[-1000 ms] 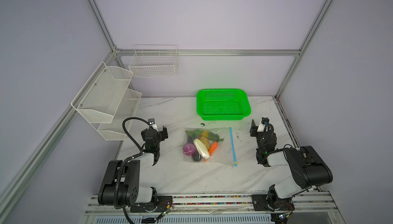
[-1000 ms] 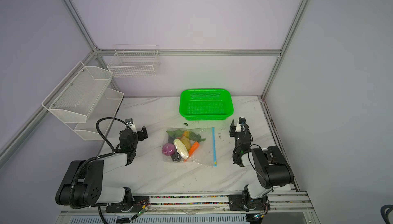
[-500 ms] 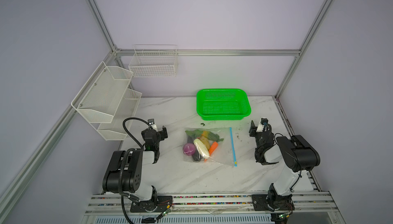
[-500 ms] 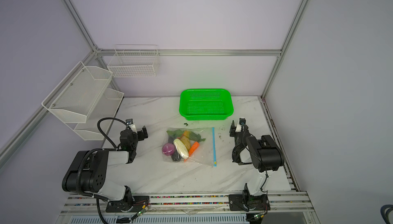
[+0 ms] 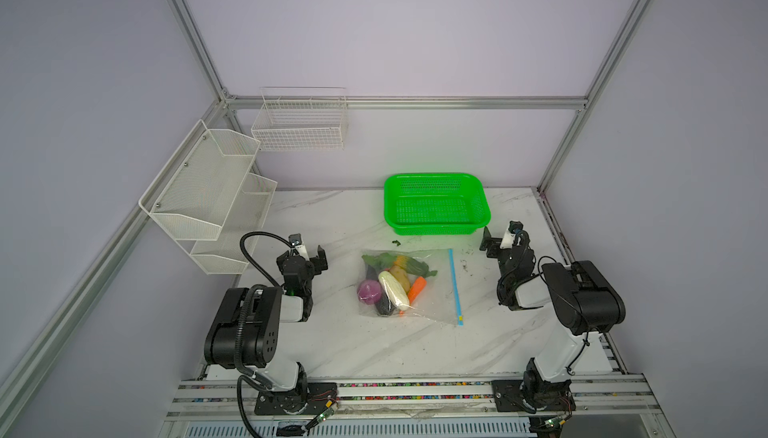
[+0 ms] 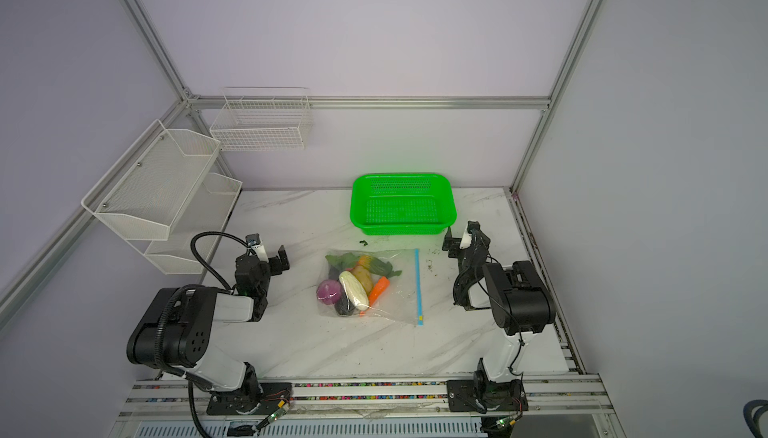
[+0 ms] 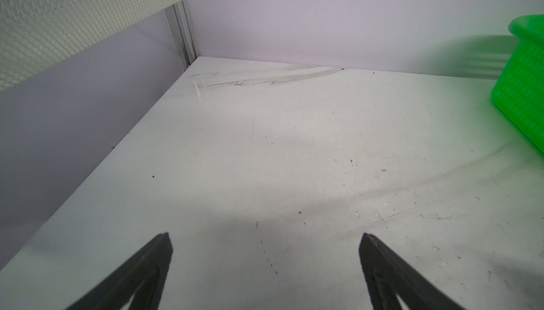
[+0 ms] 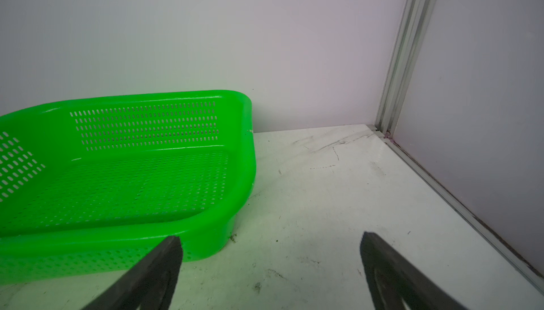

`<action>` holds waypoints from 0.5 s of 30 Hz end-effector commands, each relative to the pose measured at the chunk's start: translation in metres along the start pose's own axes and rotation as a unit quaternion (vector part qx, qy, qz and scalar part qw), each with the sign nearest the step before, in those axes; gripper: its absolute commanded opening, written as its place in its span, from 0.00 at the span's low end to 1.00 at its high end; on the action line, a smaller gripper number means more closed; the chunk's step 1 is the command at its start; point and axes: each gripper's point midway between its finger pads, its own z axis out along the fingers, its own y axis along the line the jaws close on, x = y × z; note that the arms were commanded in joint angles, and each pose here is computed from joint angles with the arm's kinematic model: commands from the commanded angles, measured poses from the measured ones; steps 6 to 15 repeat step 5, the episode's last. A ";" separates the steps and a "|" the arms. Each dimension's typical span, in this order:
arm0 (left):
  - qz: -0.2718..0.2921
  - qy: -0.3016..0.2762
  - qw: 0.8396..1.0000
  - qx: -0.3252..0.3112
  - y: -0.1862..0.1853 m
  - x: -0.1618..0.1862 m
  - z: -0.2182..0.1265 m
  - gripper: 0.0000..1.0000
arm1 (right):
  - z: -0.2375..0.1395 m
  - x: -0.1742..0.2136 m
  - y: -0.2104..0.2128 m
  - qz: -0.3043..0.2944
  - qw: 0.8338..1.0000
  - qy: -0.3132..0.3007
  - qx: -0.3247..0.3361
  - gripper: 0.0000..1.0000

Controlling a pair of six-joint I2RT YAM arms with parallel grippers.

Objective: Place the food in the zip-top bag and seal the zipper

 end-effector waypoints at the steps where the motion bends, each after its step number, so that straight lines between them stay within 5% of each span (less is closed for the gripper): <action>1: 0.007 -0.026 1.000 -0.004 0.003 -0.010 -0.004 1.00 | 0.003 -0.003 0.000 -0.003 1.000 -0.003 -0.003 0.97; 15: 0.006 -0.028 1.000 -0.004 0.004 -0.010 -0.006 1.00 | 0.002 -0.004 -0.002 -0.002 1.000 -0.005 -0.002 0.97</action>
